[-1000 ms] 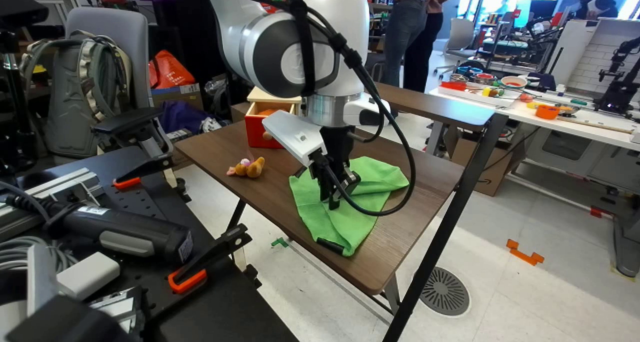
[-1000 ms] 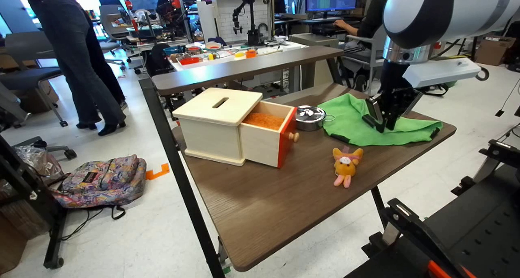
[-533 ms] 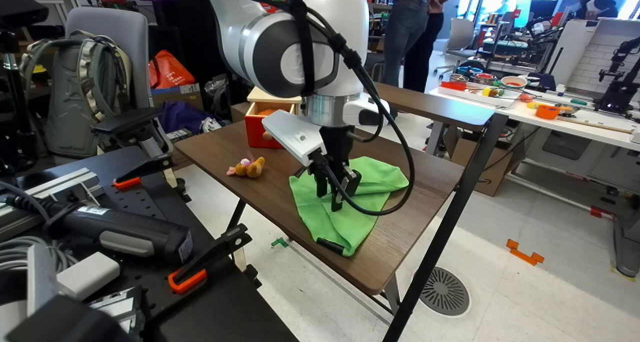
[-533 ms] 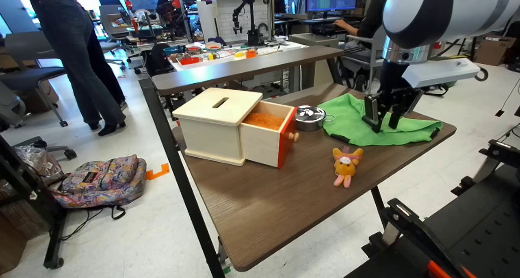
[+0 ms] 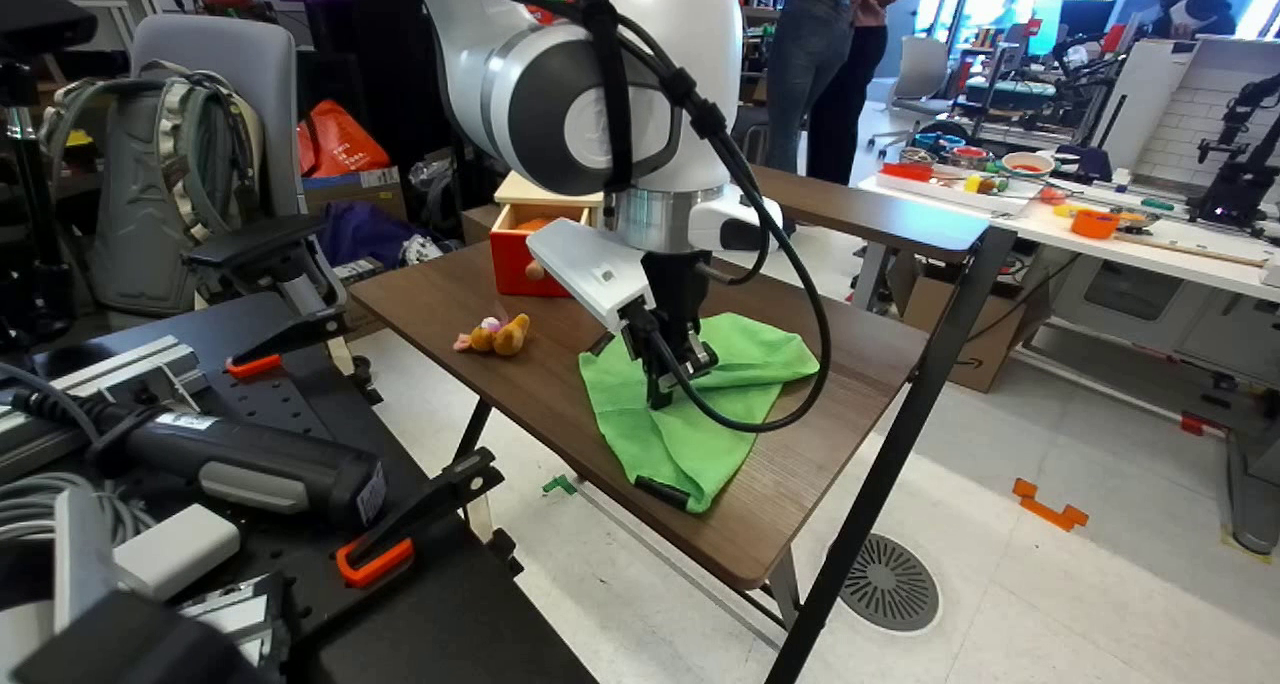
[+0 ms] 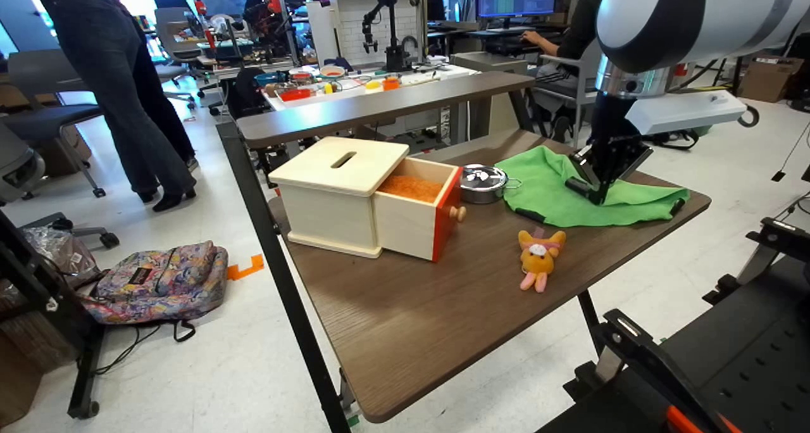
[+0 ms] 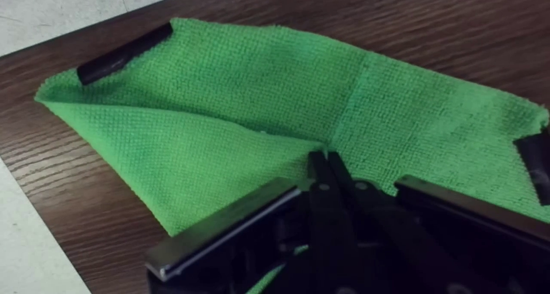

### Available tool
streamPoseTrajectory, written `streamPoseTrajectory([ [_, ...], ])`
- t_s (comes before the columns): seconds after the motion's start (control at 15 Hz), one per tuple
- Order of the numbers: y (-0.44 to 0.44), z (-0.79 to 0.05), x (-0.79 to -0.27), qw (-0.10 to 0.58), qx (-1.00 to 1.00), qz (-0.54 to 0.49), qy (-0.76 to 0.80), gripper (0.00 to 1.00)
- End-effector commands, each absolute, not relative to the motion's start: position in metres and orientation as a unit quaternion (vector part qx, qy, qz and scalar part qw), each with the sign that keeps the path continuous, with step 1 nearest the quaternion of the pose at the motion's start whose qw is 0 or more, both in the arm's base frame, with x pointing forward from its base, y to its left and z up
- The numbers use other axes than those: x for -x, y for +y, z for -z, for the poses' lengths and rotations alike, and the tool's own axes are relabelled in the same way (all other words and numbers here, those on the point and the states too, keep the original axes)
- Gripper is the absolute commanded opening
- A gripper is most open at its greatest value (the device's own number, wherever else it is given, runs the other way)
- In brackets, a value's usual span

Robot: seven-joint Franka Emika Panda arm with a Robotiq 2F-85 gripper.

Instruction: Unfold the green towel

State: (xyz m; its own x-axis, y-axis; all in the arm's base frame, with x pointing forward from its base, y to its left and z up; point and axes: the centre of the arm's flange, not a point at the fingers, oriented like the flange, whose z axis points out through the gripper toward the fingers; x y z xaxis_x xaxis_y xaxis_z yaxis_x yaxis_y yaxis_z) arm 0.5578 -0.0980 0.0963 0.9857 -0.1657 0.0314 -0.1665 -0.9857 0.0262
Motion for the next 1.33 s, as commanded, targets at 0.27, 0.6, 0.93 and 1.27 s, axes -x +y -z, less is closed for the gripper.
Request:
streamPoseTrajectory([
  [0.27, -0.109, -0.134, -0.571, 0.01, -0.995, -0.052, -0.088, 0.0],
  [0.6, -0.147, -0.17, -0.575, 0.008, -0.989, -0.088, -0.117, 0.0],
  [0.93, -0.197, -0.178, -0.563, -0.001, -0.985, -0.099, -0.143, 0.0],
  [1.27, -0.231, -0.157, -0.544, -0.012, -0.985, -0.088, -0.148, 0.0],
])
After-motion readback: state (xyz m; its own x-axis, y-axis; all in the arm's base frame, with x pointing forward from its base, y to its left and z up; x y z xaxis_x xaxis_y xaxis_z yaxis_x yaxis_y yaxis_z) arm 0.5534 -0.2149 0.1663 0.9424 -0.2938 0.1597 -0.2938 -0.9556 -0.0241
